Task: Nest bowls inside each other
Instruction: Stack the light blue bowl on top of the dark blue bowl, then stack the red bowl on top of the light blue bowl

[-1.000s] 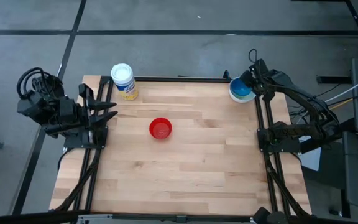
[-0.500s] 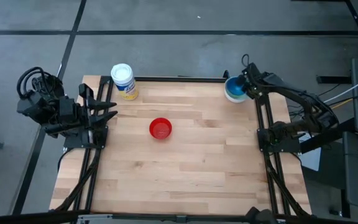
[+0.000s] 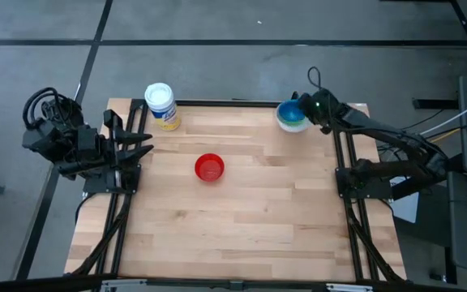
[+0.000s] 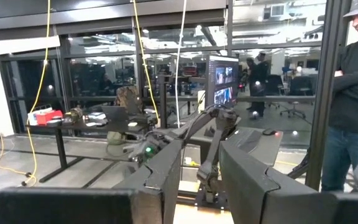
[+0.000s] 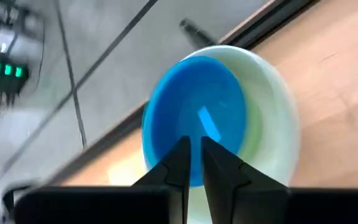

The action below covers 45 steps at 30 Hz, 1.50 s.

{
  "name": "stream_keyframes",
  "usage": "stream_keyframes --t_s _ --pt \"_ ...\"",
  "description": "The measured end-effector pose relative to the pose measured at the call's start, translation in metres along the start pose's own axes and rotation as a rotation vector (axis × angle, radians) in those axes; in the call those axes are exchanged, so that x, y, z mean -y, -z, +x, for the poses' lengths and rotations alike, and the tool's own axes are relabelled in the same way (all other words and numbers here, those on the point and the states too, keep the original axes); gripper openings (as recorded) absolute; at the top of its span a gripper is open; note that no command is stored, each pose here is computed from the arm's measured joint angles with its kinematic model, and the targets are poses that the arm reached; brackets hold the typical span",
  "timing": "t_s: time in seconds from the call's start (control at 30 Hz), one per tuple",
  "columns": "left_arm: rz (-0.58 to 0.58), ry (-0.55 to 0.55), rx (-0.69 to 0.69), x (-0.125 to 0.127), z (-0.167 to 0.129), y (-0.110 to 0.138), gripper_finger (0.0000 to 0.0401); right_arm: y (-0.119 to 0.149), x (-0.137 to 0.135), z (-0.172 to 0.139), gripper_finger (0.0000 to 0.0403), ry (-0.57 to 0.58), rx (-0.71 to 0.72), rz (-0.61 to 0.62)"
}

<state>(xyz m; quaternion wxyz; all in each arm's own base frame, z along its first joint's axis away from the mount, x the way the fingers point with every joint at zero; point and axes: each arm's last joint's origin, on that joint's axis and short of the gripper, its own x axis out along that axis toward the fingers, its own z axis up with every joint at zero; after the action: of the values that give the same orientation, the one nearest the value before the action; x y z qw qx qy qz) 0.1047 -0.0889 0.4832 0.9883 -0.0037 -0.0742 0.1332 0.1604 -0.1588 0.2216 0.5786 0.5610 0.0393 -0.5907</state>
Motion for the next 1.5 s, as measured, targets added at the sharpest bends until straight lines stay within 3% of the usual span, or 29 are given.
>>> stream_keyframes --t_s 0.23,0.5,0.73,0.93,1.03,1.23,1.33,1.5 --pt "0.022 0.014 -0.005 0.007 0.003 0.003 0.0106 0.018 0.012 -0.015 0.0031 0.105 -0.088 -0.077" --pt "0.04 0.02 -0.013 0.016 0.006 0.007 0.0106 0.081 -0.023 -0.035 0.0033 -0.308 -0.432 -0.289" --pt "0.064 0.002 -0.023 0.018 0.007 0.008 0.0106 0.158 -0.026 -0.056 0.0044 -0.337 -0.747 -0.445" --pt "0.107 -0.073 -0.053 0.017 0.005 0.009 0.0106 0.222 -0.081 -0.084 0.0061 -0.437 -0.824 -0.605" --pt "0.148 -0.153 -0.098 0.017 -0.003 0.009 0.0106 0.249 -0.109 -0.086 0.0062 -0.388 -0.824 -0.765" --pt "0.168 -0.197 -0.155 0.02 -0.021 0.008 0.0106 0.276 -0.137 -0.059 0.0084 -0.116 -0.769 -1.139" --pt "0.148 -0.161 -0.153 0.023 -0.026 0.007 0.0106 0.278 -0.152 -0.043 0.0115 -0.069 -0.763 -1.189" --pt "0.15 -0.147 -0.153 0.028 -0.028 0.009 0.0106 0.272 -0.173 -0.017 0.0173 -0.052 -0.738 -1.138"
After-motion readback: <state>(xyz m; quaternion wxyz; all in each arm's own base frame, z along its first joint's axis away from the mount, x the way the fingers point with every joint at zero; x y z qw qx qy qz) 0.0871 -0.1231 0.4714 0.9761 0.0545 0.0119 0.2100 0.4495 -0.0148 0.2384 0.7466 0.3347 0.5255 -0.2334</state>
